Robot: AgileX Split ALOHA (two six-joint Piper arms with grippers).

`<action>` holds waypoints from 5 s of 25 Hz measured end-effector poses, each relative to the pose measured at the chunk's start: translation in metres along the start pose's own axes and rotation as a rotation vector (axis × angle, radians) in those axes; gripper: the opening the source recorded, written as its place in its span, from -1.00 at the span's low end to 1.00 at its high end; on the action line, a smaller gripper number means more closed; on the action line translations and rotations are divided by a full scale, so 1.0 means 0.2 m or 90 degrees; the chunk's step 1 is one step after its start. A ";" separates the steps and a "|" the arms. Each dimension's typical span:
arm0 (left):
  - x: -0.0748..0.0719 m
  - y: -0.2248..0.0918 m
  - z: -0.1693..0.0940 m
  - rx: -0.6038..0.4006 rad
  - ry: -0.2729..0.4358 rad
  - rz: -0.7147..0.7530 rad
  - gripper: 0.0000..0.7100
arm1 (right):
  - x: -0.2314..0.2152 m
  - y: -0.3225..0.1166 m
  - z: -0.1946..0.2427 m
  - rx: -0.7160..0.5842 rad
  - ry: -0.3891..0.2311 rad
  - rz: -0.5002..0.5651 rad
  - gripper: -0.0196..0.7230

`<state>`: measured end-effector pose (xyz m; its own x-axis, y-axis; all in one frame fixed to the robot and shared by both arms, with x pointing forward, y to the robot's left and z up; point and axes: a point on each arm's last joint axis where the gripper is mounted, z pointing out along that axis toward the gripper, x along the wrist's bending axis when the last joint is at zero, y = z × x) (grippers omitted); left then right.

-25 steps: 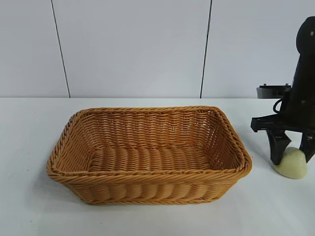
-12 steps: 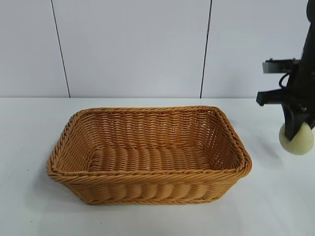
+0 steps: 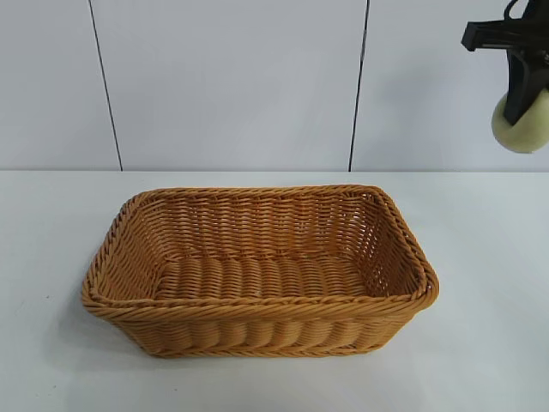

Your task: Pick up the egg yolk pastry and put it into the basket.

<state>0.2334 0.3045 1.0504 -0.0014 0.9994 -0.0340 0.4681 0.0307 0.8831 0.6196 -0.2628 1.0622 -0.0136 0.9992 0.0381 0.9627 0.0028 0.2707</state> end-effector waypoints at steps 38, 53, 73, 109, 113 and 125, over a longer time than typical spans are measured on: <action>0.00 0.00 0.00 0.000 0.000 0.000 0.81 | 1.16 -0.31 0.63 0.022 0.100 -0.255 -0.60; 0.00 0.00 0.00 0.000 0.000 0.000 0.81 | 1.15 -0.28 0.50 0.080 0.065 -0.269 0.80; 0.00 0.00 0.00 -0.001 0.000 0.000 0.81 | 0.67 0.27 0.04 -0.102 0.007 -0.135 0.80; 0.00 0.00 0.00 -0.002 0.000 0.000 0.81 | -0.11 -0.65 -0.18 0.087 -0.031 0.039 0.80; 0.00 0.00 0.00 -0.002 0.000 0.000 0.81 | -0.13 -0.94 -0.21 0.088 -0.030 0.030 0.80; 0.00 0.00 0.00 -0.002 0.000 0.000 0.81 | -0.14 -1.50 -0.32 -0.199 -0.011 -0.024 0.79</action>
<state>0.2336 0.3045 1.0506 -0.0017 0.9994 -0.0334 0.4655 0.0303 0.8845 0.3141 -0.2948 1.0411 -0.0399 0.9992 0.0066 0.8321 0.0295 0.5538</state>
